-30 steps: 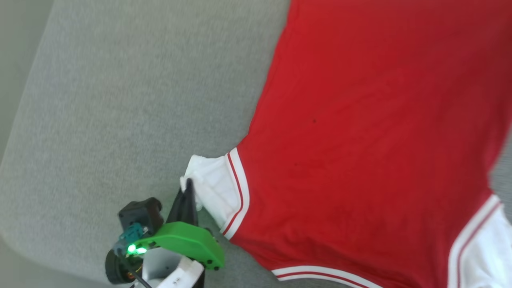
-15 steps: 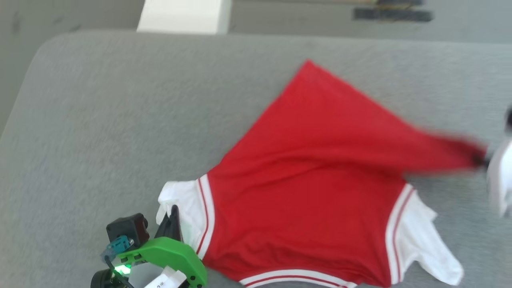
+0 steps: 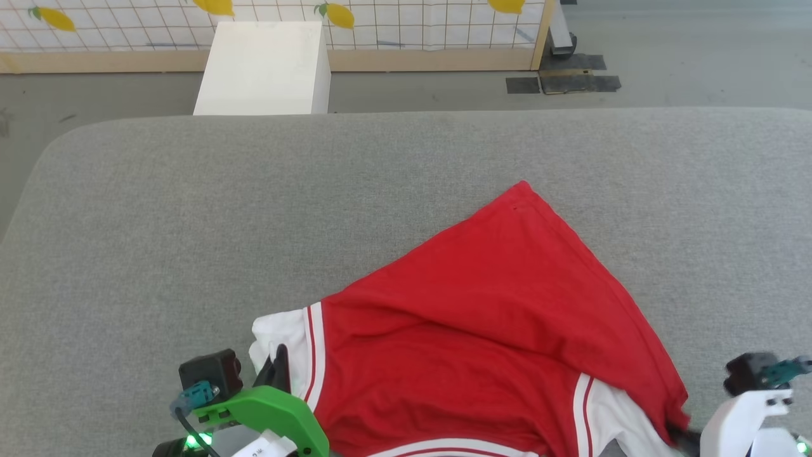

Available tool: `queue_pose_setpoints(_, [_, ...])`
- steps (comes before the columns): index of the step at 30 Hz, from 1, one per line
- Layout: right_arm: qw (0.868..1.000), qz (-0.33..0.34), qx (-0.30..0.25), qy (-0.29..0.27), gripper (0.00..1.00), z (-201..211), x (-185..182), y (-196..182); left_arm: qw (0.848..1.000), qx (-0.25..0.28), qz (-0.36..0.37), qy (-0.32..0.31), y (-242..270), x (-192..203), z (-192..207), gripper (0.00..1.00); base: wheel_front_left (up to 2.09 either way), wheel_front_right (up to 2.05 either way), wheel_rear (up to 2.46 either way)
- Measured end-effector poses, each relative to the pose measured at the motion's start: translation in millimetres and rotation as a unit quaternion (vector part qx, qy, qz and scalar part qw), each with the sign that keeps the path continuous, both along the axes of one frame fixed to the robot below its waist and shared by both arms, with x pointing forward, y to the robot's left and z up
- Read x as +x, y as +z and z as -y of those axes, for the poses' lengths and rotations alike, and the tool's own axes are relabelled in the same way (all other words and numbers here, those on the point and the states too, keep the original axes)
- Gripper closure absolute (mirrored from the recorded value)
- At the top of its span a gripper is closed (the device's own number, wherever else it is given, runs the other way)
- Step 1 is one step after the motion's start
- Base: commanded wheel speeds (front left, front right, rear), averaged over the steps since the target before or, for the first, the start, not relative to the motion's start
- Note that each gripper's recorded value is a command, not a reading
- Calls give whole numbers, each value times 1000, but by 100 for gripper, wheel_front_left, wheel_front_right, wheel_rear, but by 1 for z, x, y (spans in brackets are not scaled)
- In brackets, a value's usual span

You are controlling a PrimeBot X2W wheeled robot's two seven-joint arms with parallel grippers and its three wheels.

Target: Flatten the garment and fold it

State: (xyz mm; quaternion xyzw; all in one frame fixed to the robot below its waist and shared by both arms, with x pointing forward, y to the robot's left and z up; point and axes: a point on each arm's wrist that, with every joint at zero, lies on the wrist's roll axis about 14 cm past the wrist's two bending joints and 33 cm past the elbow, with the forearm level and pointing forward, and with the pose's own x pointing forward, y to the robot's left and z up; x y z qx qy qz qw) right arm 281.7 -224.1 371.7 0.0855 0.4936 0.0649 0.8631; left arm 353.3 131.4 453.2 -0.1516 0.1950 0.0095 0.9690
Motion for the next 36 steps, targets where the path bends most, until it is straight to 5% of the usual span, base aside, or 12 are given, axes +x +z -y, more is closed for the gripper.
queue_pose_setpoints(5, [984,169,22,-59,0,9,44,54,1000,-1,3,2,1,0,-2,100,0,0,0])
queue_pose_setpoints(10, [932,352,27,-77,0,16,87,134,1000,-10,2,2,2,-1,-1,100,0,0,0])
queue_pose_setpoints(13, [914,399,38,-64,0,7,105,158,1000,-10,0,3,1,-2,-2,100,0,0,0])
queue_pose_setpoints(18, [902,429,46,-26,0,-13,147,181,1000,-9,-7,5,-4,-1,-3,100,0,0,0])
queue_pose_setpoints(24, [912,408,31,37,0,-44,208,182,1000,-6,-14,12,-9,6,-2,100,0,0,0])
queue_pose_setpoints(30, [952,273,-46,133,0,-67,243,122,999,-12,-23,36,-19,10,-5,100,0,0,0])
queue_pose_setpoints(36, [959,136,-136,210,0,-74,257,54,997,-12,-46,63,-38,10,-13,100,0,0,0])
